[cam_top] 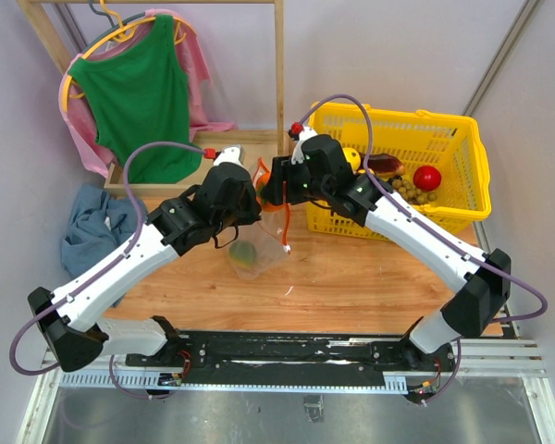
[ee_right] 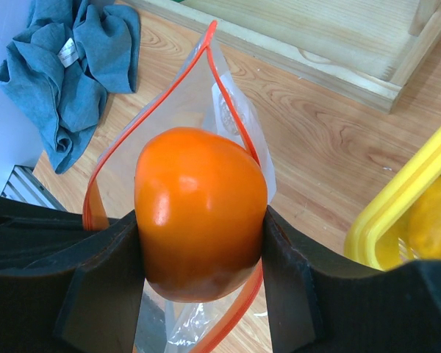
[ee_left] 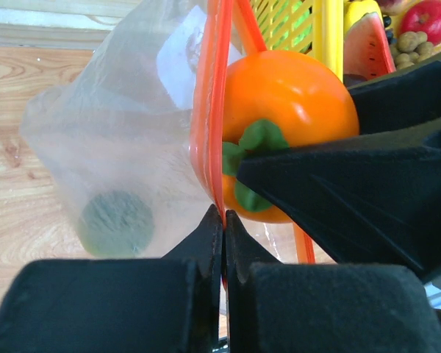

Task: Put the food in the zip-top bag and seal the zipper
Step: Place the fake fruit in the zipper food storage bag, then pick up the fake fruit from the bin.

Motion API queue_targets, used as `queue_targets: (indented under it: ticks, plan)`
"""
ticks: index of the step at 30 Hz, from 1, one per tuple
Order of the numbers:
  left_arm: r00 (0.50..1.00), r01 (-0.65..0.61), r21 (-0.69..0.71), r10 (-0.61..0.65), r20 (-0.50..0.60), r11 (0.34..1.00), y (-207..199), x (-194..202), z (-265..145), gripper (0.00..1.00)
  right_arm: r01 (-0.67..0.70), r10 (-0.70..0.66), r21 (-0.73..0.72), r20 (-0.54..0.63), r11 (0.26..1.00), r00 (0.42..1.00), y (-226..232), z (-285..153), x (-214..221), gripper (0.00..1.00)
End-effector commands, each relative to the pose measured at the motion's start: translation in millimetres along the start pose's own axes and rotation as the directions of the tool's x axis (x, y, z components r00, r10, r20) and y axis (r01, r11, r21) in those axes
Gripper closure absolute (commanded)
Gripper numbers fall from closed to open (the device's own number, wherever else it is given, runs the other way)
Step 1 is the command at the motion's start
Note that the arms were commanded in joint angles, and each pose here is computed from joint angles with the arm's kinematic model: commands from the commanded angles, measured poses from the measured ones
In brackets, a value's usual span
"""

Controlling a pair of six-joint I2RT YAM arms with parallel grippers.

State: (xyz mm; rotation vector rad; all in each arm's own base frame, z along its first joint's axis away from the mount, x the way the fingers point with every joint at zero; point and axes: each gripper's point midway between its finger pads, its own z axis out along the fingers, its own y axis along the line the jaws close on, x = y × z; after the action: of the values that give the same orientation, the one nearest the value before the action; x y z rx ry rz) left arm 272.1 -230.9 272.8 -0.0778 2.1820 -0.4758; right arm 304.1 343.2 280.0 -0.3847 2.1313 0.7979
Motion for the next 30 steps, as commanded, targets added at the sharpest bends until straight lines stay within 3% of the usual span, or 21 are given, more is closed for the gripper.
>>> queue_targets:
  ticks: [1, 5, 9, 16, 22, 30]
  plan:
    - [0.999, 0.038, 0.039, -0.039, 0.025, 0.998, -4.3, -3.8, -3.4, 1.00, 0.002, -0.001, -0.064, 0.013, 0.998, 1.000, 15.1, 3.3, -1.6, 0.38]
    - [0.998, 0.055, 0.048, -0.055, -0.002, 0.997, -3.9, 7.7, 1.7, 1.00, 0.012, -0.011, -0.098, 0.009, 0.995, 1.000, 20.9, 2.1, -0.9, 0.25]
    - [0.996, 0.089, 0.057, -0.090, 0.005, 0.994, -3.1, 10.0, 1.1, 1.00, 0.029, -0.029, -0.101, 0.008, 0.994, 1.000, 20.7, -0.1, -0.1, 0.18]
    - [0.987, 0.151, 0.021, -0.152, 0.052, 0.988, 9.5, 7.9, -2.2, 1.00, 0.112, -0.111, -0.052, 0.010, 0.992, 0.994, 11.5, -20.8, -5.3, 0.17]
    - [0.988, 0.137, -0.025, -0.135, 0.079, 0.990, 18.7, 2.5, -4.4, 1.00, 0.247, -0.247, 0.042, -0.004, 0.968, 0.969, -7.8, -50.2, -16.7, 0.17]
    - [0.990, 0.101, -0.095, -0.091, 0.110, 0.990, 33.6, -4.7, -11.3, 1.00, 0.309, -0.316, 0.251, -0.013, 0.917, 0.949, -72.2, -88.2, -47.7, 0.17]
